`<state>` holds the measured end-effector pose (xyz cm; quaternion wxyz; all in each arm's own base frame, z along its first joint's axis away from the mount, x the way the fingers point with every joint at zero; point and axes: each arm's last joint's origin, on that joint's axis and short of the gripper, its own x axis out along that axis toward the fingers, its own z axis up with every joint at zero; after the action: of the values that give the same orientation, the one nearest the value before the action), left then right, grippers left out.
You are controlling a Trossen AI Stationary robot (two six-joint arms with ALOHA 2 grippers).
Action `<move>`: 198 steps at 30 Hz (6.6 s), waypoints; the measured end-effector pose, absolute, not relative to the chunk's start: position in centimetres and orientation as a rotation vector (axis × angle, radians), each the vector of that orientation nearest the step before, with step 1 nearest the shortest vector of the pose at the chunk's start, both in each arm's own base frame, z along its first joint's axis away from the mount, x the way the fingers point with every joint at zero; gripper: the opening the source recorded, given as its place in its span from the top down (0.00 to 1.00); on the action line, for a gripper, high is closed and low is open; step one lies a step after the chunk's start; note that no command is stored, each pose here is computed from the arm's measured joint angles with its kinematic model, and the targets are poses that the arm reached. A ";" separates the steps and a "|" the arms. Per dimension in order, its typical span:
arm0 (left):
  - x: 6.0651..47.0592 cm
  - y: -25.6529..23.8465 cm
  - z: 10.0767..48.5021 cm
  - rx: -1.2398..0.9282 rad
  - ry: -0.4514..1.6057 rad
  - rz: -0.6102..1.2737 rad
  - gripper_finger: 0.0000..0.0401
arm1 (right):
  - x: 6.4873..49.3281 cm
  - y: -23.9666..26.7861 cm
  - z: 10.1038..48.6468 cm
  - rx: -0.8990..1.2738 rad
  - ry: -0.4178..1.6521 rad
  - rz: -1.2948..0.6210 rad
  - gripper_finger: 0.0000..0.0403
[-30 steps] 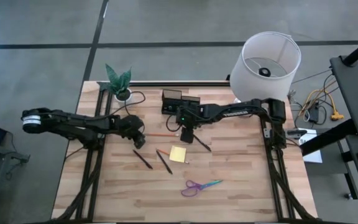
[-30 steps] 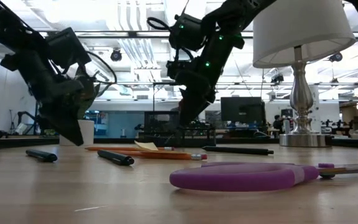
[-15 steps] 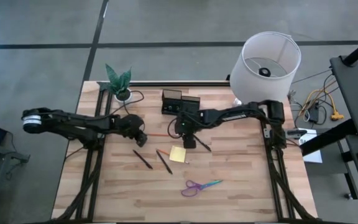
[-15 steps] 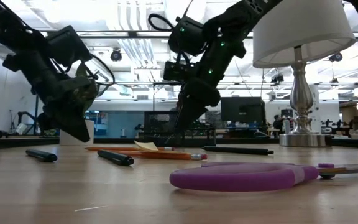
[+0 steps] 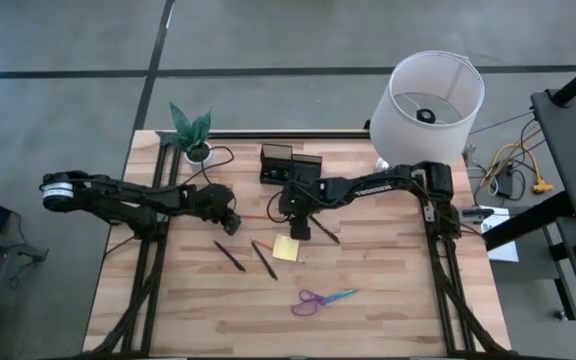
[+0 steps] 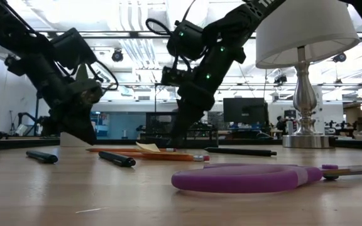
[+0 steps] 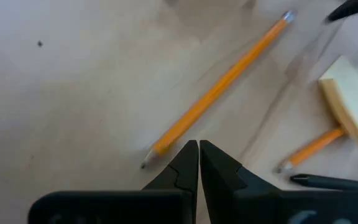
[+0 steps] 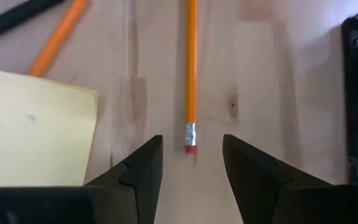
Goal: Pick and place office supplies into organizer
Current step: Put the top yellow pencil into the black desk organizer
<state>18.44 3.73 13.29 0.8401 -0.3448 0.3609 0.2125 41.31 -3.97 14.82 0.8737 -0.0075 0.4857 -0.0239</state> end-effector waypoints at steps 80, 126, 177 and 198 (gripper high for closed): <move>18.3 5.2 12.7 -1.027 0.672 0.684 1.00 | 41.0 -3.8 14.6 0.171 1.044 -0.158 0.60; 17.8 4.6 13.5 -1.034 0.681 0.639 1.00 | 41.0 -3.8 14.6 0.207 1.044 -0.178 0.60; 17.2 3.9 12.7 -1.042 0.789 0.631 1.00 | 40.5 -3.7 14.4 0.168 1.102 -0.158 0.60; 17.6 4.0 12.4 -1.066 0.766 0.633 1.00 | 40.6 -3.2 15.4 0.051 1.066 -0.074 0.60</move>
<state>17.59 4.04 12.37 0.7460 -0.4870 0.3501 0.2893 40.59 -3.19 15.38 0.8602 0.0242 0.5081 -0.0352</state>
